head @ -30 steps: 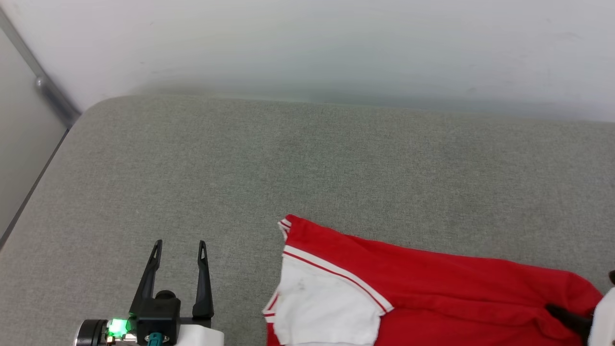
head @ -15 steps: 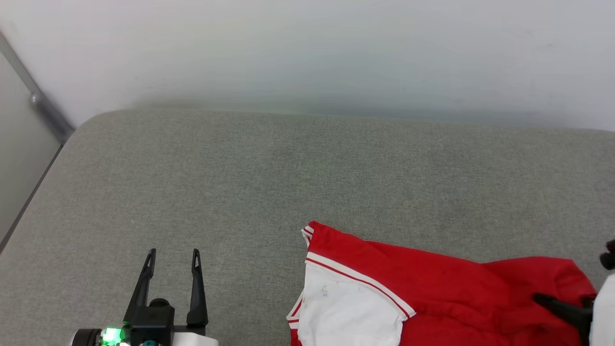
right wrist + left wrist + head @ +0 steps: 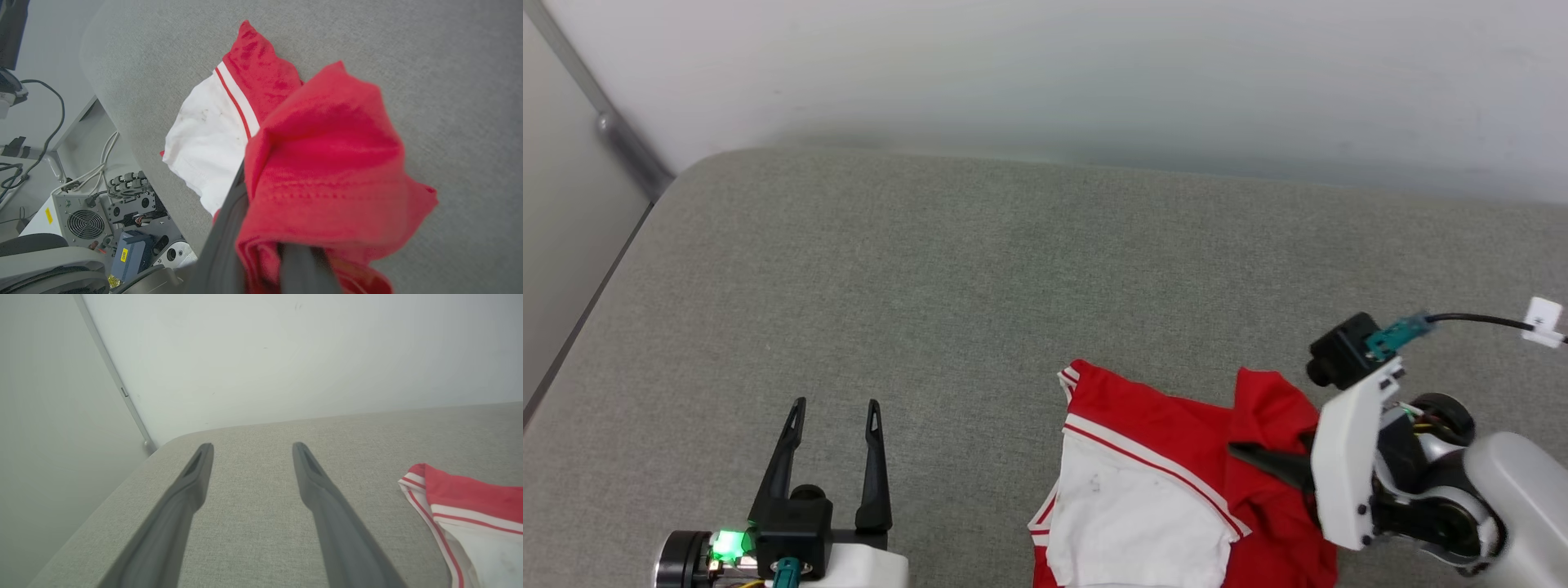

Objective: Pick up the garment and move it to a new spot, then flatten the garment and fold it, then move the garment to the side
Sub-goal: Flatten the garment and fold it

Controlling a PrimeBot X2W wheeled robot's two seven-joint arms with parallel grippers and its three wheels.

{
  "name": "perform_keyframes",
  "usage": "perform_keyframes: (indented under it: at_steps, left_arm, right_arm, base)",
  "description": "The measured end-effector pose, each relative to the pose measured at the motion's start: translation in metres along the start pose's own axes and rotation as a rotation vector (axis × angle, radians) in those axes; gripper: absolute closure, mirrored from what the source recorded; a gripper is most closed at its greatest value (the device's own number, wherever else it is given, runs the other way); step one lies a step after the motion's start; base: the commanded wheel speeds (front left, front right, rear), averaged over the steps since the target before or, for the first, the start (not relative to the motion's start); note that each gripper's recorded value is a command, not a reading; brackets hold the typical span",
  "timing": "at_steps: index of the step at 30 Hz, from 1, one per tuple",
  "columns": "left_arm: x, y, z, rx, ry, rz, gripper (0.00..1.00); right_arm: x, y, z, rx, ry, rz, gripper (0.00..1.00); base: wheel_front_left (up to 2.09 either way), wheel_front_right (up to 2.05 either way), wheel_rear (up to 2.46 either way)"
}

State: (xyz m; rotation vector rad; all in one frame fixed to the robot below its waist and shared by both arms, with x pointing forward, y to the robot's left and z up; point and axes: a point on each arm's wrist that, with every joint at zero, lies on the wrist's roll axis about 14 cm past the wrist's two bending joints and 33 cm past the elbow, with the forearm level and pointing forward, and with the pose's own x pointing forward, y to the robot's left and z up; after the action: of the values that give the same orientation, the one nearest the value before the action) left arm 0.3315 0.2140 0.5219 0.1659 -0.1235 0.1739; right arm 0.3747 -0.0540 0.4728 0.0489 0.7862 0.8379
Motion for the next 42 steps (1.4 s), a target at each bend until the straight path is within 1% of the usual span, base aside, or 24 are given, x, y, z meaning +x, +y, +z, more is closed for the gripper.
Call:
perform_keyframes:
  at_steps: [3, 6, 9, 14, 17, 18, 19, 22, 24, 27, 29, 33, 35, 40, 42]
  left_arm:
    - [0.003, 0.002, -0.003, -0.001, 0.009, 0.007, 0.00]
    - [0.005, 0.002, -0.005, -0.001, 0.015, 0.012, 0.00]
    - [0.006, 0.004, -0.006, 0.003, 0.020, 0.017, 0.00]
    - [0.009, 0.005, -0.008, 0.002, 0.025, 0.023, 0.00]
    - [0.010, 0.005, -0.009, 0.000, 0.028, 0.024, 0.00]
    - [0.010, 0.005, -0.009, 0.000, 0.027, 0.024, 0.00]
    - [0.010, 0.005, -0.008, -0.001, 0.025, 0.024, 0.00]
    - [0.007, 0.005, -0.007, -0.003, 0.021, 0.024, 0.00]
    - [0.003, 0.006, -0.006, -0.005, 0.021, 0.024, 0.00]
    - [0.000, 0.006, -0.003, -0.009, 0.010, 0.022, 0.00]
    - [-0.003, 0.004, -0.002, -0.013, 0.007, 0.015, 0.00]
    - [-0.006, -0.002, 0.003, -0.022, -0.009, -0.005, 0.00]
    - [-0.006, -0.006, 0.004, -0.024, -0.013, -0.017, 0.00]
    - [-0.006, -0.013, 0.009, -0.028, -0.031, -0.047, 0.00]
    - [-0.005, -0.016, 0.010, -0.029, -0.036, -0.058, 0.00]
  right_arm:
    - [0.024, 0.011, -0.001, -0.026, 0.043, 0.029, 1.00]
    - [0.044, 0.015, -0.009, -0.049, 0.096, 0.033, 1.00]
    - [0.060, 0.017, -0.021, -0.039, 0.136, 0.039, 1.00]
    - [0.079, 0.020, -0.039, -0.040, 0.179, 0.038, 1.00]
    - [0.083, 0.019, -0.042, -0.035, 0.159, 0.033, 1.00]
    - [0.083, 0.019, -0.039, -0.031, 0.138, 0.032, 0.55]
    - [0.082, 0.020, -0.035, -0.030, 0.112, 0.034, 0.00]
    - [0.074, 0.026, -0.017, -0.062, 0.019, 0.044, 0.00]
    - [0.062, 0.021, -0.001, -0.095, -0.063, 0.030, 0.00]
    - [0.035, 0.009, 0.028, -0.135, -0.210, -0.017, 0.00]
    - [0.015, -0.002, 0.043, -0.139, -0.309, -0.062, 0.00]
    - [-0.033, -0.028, 0.069, -0.180, -0.510, -0.194, 0.00]
    - [-0.057, -0.041, 0.076, -0.176, -0.612, -0.264, 0.00]
    - [-0.111, -0.065, 0.080, -0.182, -0.830, -0.445, 0.00]
    - [-0.124, -0.067, 0.072, -0.195, -0.878, -0.499, 0.00]
  base:
    - [0.00, 0.00, 0.00]
    - [0.00, 0.00, 0.00]
    - [0.00, 0.00, 0.00]
    - [0.00, 0.00, 0.00]
    - [0.00, 0.00, 0.00]
    - [0.00, 0.00, 0.00]
    - [0.00, 0.00, 0.00]
    - [0.00, 0.00, 0.00]
    - [0.00, 0.00, 0.00]
    - [0.00, 0.00, 0.00]
    - [0.00, 0.00, 0.00]
    - [0.00, 0.00, 0.00]
    - [0.00, 0.00, 0.00]
    - [0.00, 0.00, 0.00]
    - [0.00, 0.00, 0.00]
